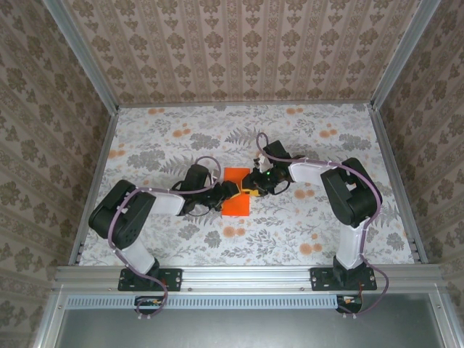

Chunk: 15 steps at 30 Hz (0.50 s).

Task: Fold a paper plane with a square sheet of paper (pick it up from the middle)
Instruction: Fold the triangle a second time at the center of the table.

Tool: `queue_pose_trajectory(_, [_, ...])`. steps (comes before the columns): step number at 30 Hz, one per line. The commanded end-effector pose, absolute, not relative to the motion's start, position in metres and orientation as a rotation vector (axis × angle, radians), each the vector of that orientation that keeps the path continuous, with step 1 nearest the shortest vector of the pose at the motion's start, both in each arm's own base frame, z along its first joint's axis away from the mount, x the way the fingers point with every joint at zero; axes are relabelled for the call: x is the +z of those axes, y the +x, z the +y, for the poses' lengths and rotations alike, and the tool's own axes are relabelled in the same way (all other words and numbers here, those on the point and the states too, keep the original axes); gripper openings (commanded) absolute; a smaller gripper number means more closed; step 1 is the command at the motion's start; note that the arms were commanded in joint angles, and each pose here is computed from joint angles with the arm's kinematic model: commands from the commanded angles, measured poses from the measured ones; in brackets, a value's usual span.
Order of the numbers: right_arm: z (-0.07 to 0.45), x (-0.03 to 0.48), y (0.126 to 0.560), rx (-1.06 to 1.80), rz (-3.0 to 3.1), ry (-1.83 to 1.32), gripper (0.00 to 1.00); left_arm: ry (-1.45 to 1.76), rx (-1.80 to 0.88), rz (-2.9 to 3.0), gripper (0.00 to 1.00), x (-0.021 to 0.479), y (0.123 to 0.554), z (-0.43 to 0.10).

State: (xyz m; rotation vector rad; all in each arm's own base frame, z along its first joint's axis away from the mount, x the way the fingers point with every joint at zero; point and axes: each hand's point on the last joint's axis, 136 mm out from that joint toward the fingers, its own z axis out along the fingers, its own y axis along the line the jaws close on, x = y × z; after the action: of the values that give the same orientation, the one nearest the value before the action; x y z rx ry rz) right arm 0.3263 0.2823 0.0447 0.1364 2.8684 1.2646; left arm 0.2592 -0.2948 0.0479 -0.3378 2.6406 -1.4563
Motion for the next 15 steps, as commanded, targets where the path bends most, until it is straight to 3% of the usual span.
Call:
queue_pose_trajectory(1, [0.275,0.044,0.327,1.224,2.862,0.151,0.32,-0.343,-1.508,2.610,0.61,0.054,0.265,-0.299])
queue_pose_trajectory(7, [0.269,0.050,0.328,1.218,2.824,0.137,0.35,-0.356,-1.512,2.611,0.61,0.053,0.265,-0.299])
queue_pose_trajectory(15, [0.287,0.045,0.334,1.227,2.856,0.086,0.25,-0.374,-1.490,2.620,0.60,0.052,0.256,-0.290])
